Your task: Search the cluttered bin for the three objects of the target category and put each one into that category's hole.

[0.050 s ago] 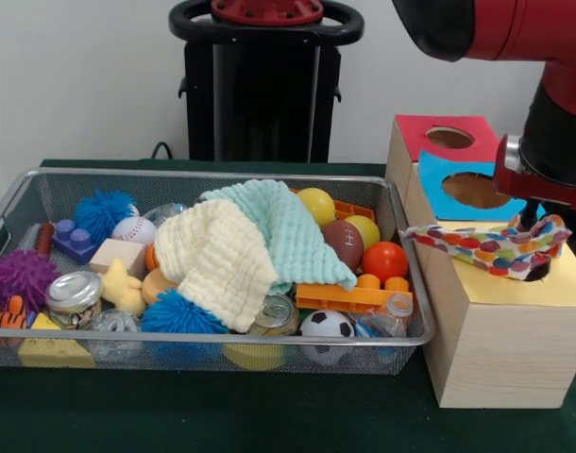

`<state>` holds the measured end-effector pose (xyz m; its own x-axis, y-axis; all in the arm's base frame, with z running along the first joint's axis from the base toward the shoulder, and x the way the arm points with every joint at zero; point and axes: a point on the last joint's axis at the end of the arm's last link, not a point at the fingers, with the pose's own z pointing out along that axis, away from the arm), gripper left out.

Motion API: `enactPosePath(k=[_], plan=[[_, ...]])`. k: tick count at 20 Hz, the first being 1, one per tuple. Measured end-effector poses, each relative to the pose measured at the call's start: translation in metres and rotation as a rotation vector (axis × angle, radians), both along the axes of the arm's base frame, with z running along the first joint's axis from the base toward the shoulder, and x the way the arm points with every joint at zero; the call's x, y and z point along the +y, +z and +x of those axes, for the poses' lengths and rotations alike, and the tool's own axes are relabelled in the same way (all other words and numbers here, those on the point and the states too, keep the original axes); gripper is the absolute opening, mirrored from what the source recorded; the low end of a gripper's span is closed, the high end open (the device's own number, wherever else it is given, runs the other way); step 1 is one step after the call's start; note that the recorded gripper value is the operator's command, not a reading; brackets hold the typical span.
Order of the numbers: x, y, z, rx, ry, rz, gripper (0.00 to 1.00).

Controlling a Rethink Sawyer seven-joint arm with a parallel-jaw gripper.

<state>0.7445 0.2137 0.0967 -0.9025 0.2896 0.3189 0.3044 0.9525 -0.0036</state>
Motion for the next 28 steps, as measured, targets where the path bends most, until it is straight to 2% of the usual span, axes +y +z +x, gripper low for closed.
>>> enactPosePath(k=[6,15,22,28], plan=[[0.008,0.007,0.004,-0.001,-0.024,0.042,0.0],[0.017,0.004,0.01,-0.01,-0.026,0.06,0.0],[0.015,-0.005,0.017,-0.022,-0.019,0.046,0.0],[0.007,-0.005,0.016,-0.01,-0.02,0.023,0.0]])
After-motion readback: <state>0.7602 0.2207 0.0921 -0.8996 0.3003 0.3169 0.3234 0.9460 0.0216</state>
